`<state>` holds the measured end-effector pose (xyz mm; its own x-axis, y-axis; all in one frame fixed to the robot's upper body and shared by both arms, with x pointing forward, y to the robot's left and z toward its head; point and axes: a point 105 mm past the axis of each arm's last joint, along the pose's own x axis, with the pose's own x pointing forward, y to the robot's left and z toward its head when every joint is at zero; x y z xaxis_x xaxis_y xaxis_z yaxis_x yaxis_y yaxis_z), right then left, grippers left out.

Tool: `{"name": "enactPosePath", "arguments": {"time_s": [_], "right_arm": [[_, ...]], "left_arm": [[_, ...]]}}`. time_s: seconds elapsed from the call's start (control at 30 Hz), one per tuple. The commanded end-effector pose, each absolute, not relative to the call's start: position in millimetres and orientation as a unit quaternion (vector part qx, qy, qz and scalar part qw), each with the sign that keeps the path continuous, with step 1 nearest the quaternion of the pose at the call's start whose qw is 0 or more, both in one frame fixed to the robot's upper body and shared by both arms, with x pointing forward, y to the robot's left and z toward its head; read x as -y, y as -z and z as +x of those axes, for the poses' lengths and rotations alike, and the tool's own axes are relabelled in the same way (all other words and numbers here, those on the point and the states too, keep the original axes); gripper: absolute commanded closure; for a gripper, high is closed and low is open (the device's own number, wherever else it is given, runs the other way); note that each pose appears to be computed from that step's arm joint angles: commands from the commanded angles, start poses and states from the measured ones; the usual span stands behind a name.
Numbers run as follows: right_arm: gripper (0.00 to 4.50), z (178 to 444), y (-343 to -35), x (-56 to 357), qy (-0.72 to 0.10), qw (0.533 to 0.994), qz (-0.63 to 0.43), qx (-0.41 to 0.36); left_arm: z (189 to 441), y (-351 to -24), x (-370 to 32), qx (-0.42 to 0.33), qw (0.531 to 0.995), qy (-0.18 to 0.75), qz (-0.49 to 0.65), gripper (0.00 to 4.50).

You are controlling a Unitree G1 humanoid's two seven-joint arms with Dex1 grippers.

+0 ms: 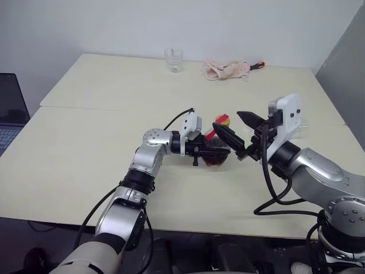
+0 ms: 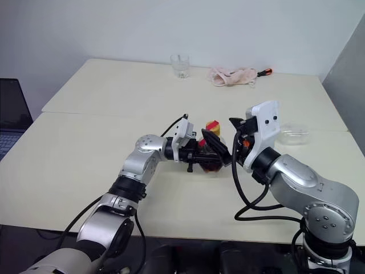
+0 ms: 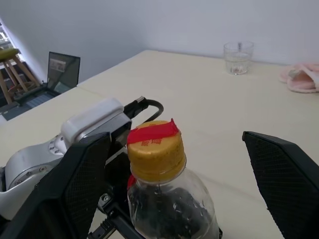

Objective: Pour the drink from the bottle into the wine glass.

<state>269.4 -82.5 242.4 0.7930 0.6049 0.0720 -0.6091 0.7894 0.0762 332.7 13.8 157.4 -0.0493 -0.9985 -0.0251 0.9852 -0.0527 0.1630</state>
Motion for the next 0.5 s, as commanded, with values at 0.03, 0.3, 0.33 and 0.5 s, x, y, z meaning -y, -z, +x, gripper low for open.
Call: {"name": "enactPosePath", "arguments": {"time_s": [0.03,0.3,0.33,0.5], "right_arm": [[0.00,272.0,-251.7,81.3,-0.301,0.951,0.055,0.045],[0.17,274.4,-247.1,74.7,-0.282,0.957,0.058,0.032],[0.37,274.4,-246.7,75.0,-0.279,0.958,0.059,0.032],[1.87,275.0,-244.9,77.2,-0.277,0.959,0.059,0.028]], "left_arm": [[333.7,-171.4,-10.7,0.084,0.685,0.719,0.074,3.23],[336.6,-170.4,-11.0,0.085,0.690,0.715,0.075,3.23],[336.6,-170.3,-11.2,0.086,0.690,0.715,0.076,3.23],[337.7,-170.3,-10.9,0.087,0.691,0.713,0.077,3.24]]}}
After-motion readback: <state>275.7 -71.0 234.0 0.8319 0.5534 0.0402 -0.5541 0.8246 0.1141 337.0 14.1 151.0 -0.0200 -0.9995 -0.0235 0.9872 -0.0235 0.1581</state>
